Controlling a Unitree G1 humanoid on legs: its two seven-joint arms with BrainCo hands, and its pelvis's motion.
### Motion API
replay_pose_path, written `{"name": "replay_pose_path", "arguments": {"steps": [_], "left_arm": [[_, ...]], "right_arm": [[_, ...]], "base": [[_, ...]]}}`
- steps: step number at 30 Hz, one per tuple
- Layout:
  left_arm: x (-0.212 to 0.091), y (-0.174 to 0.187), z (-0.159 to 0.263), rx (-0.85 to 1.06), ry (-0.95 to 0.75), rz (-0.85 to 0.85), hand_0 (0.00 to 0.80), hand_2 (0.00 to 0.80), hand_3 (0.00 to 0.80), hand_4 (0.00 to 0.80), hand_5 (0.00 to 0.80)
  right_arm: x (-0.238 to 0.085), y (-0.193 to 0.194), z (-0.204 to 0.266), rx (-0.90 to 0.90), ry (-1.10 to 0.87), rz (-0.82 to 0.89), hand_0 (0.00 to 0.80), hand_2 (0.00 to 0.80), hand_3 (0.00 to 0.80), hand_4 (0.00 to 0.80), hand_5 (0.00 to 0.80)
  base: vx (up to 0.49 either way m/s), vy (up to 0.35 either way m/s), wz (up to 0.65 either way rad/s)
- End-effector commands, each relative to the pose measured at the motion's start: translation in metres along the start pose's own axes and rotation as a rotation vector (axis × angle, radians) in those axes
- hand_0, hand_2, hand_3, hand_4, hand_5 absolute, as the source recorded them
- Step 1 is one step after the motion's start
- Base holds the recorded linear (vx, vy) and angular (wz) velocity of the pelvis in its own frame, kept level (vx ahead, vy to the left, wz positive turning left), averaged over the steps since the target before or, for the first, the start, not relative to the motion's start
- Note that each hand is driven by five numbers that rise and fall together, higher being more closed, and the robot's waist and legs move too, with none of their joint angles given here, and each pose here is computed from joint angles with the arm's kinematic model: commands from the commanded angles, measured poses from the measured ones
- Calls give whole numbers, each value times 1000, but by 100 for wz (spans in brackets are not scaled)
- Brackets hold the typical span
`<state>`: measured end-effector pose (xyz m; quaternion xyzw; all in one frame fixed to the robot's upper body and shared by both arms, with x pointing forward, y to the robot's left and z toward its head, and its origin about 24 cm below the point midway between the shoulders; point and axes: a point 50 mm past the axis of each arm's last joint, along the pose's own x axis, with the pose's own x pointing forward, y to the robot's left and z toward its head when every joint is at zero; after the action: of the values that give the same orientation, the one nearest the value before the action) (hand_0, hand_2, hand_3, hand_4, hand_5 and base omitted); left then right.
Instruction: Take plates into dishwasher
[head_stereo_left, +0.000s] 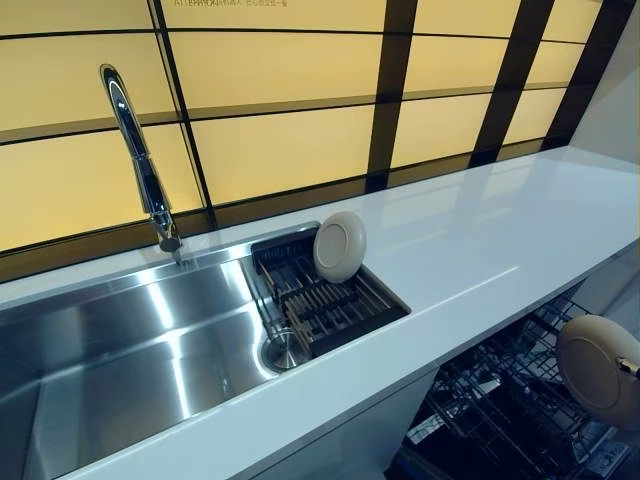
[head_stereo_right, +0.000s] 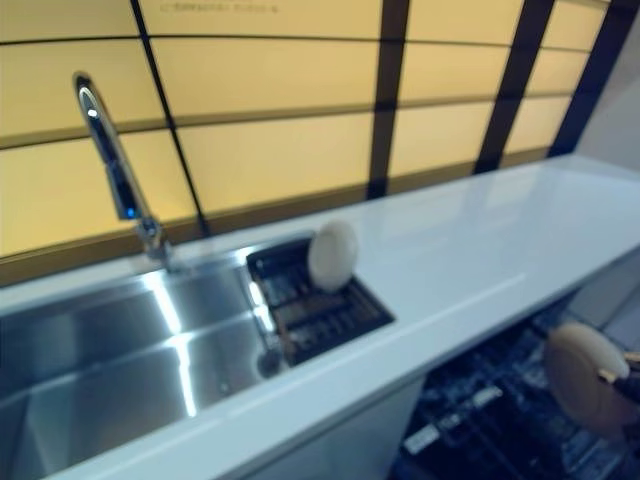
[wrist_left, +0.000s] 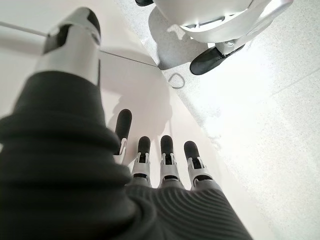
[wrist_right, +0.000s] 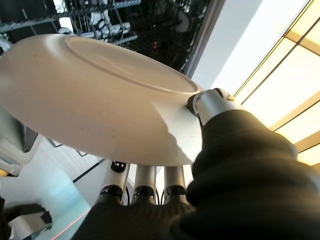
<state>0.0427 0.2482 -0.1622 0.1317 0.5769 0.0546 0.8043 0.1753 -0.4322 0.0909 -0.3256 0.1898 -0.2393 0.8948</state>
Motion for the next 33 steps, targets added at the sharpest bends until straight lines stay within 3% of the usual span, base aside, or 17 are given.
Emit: {"name": "replay_pose_path", "arguments": {"steps": [1,12,33], "left_arm": [[6,31,39,-14,-112,92,0,0,0,0,0],[7,28,42,0,-114,80,0,0,0,0,0],[8,23,48,44,-119,61,0,0,0,0,0]], "right_arm": [[11,9,31,10,-126,-89,800,800,800,800,800],[9,28,37,-115,-171,-106,800,800,800,800,800],[14,68,62,-331,-258,128,800,800,800,800,800]], "base": [[0,0,0],[0,0,0],[0,0,0]]}}
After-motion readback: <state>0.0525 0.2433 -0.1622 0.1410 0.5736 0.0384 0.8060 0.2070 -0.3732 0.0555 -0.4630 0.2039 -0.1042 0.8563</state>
